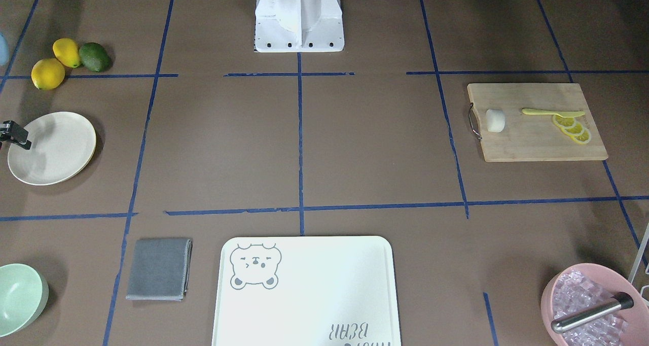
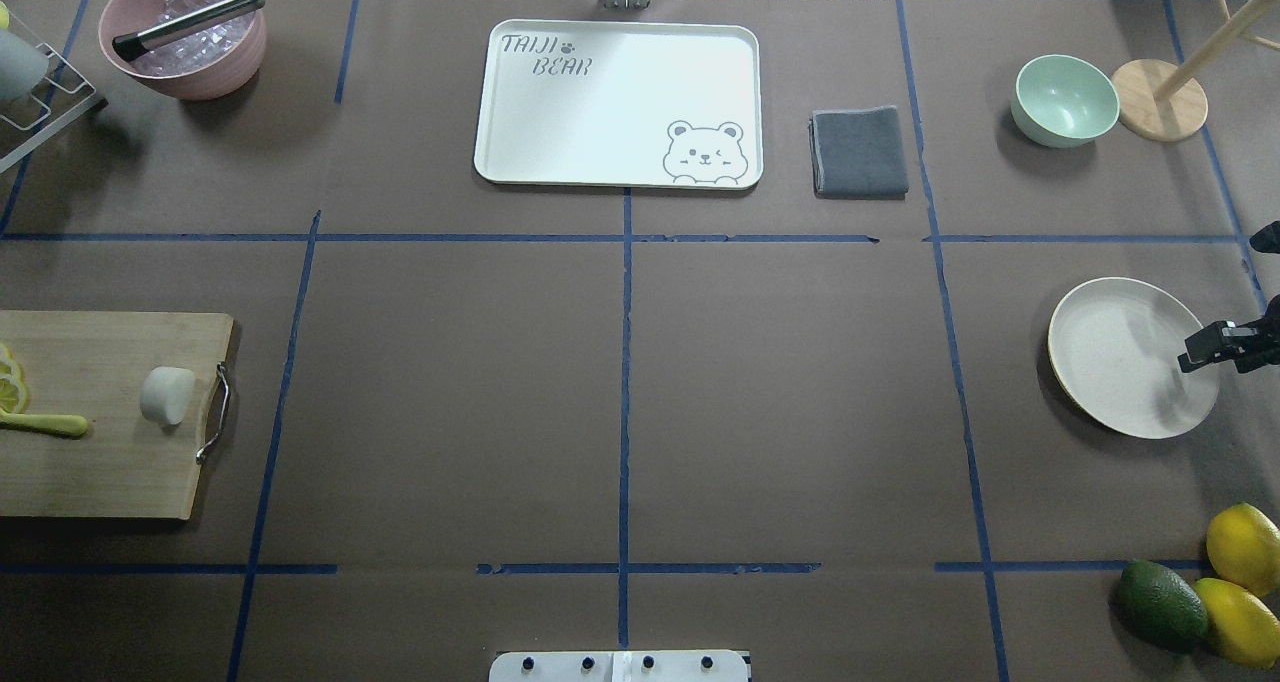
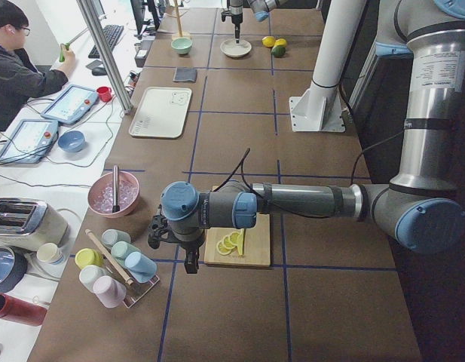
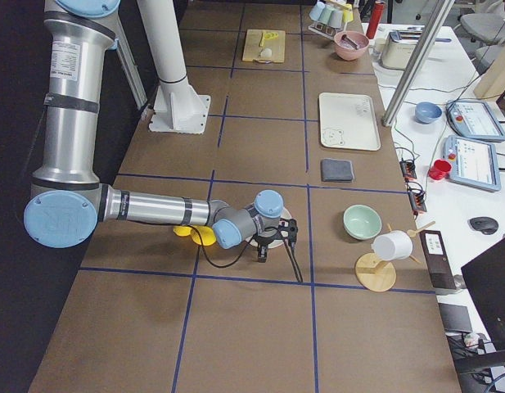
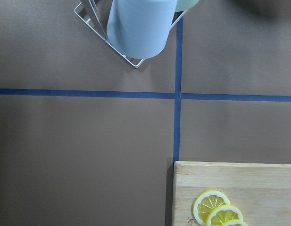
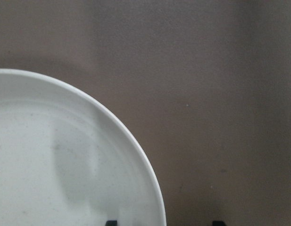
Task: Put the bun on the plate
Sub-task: 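Reach the right gripper to the white plate rim and grasp it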
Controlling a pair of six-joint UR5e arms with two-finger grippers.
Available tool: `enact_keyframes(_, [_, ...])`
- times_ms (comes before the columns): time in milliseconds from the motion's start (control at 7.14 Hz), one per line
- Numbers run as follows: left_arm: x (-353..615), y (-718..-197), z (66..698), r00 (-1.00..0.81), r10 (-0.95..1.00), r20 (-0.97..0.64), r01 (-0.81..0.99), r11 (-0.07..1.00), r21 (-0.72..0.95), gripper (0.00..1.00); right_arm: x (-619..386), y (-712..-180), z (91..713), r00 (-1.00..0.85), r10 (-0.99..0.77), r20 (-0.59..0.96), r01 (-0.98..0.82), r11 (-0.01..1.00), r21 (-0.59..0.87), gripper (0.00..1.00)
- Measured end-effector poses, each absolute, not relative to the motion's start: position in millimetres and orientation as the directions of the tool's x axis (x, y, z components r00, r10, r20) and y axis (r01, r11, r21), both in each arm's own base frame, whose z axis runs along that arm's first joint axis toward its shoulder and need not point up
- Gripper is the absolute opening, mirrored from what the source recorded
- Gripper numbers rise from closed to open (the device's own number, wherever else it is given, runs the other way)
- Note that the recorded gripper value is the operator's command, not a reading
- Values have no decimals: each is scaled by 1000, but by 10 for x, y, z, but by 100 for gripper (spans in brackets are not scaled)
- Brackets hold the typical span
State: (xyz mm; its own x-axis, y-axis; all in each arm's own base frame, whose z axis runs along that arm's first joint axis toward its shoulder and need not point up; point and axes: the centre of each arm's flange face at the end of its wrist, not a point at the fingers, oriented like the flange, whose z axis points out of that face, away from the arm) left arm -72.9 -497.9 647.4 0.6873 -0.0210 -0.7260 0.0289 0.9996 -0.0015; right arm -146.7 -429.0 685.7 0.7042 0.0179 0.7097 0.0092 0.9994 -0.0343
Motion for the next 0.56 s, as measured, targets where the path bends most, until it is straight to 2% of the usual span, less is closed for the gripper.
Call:
enact_keyframes(140, [-729,-4979,6473,687,-20,-726,28,1000,-1,100,-1469,-4291,6853,703,16,711,10,999,-33,3])
enact_keyframes(560, [-729,-4984,6470,687,-17,-726,27,1000,1,100,-1463,-4298,6771,697,-1,717,15,1000,-13,0])
